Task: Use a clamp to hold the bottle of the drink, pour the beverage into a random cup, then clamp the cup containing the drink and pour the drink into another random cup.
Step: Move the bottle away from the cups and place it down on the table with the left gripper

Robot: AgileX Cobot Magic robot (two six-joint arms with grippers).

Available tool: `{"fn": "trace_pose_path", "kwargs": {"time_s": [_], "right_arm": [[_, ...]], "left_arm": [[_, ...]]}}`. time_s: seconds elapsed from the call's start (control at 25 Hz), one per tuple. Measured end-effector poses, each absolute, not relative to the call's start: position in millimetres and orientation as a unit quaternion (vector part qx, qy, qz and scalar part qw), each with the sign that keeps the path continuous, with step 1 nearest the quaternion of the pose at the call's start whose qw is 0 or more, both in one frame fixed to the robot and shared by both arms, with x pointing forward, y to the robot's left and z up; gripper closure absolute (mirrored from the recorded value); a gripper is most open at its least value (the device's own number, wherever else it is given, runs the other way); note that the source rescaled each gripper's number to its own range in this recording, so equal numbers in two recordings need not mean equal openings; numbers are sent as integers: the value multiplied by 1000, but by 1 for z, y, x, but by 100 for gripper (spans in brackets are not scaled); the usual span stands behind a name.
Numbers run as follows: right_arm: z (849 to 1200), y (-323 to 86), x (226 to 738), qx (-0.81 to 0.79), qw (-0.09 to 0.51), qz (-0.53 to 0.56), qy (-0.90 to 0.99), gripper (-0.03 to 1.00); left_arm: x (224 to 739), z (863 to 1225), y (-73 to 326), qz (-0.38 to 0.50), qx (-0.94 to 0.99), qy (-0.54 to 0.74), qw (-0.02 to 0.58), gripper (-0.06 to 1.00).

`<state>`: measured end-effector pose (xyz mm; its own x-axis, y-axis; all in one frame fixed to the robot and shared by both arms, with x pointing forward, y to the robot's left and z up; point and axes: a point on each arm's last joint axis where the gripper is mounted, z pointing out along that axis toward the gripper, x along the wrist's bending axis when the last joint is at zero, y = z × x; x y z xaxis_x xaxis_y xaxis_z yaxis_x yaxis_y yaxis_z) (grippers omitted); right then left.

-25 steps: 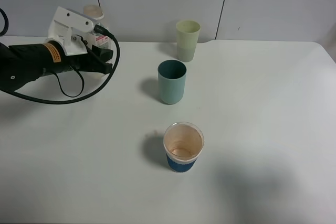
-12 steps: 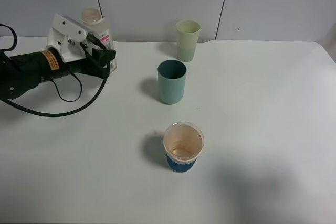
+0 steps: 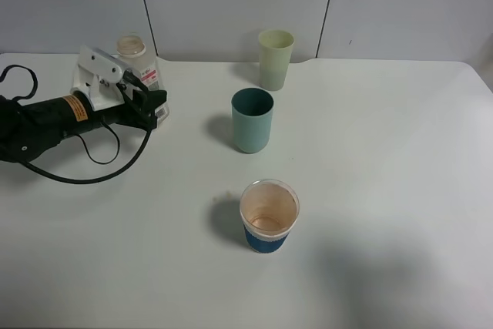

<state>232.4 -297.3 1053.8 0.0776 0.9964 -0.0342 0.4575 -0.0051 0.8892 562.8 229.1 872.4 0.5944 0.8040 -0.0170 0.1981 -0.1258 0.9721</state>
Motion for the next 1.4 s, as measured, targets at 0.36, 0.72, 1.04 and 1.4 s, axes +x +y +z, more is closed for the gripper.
{"fn": "trace_pose_path", "kwargs": {"time_s": [0.36, 0.72, 1.04, 1.4], "right_arm": [[1054, -297, 232, 620, 393, 343, 586, -3], [1054, -297, 232, 620, 393, 343, 586, -3], [1054, -297, 232, 620, 393, 343, 586, -3], [1054, -297, 232, 620, 393, 343, 586, -3]], "left_arm": [[561, 851, 231, 277, 710, 345, 548, 89], [560, 842, 231, 271, 707, 348, 553, 89], [560, 842, 231, 271, 707, 348, 553, 89], [560, 845, 230, 270, 710, 344, 552, 51]]}}
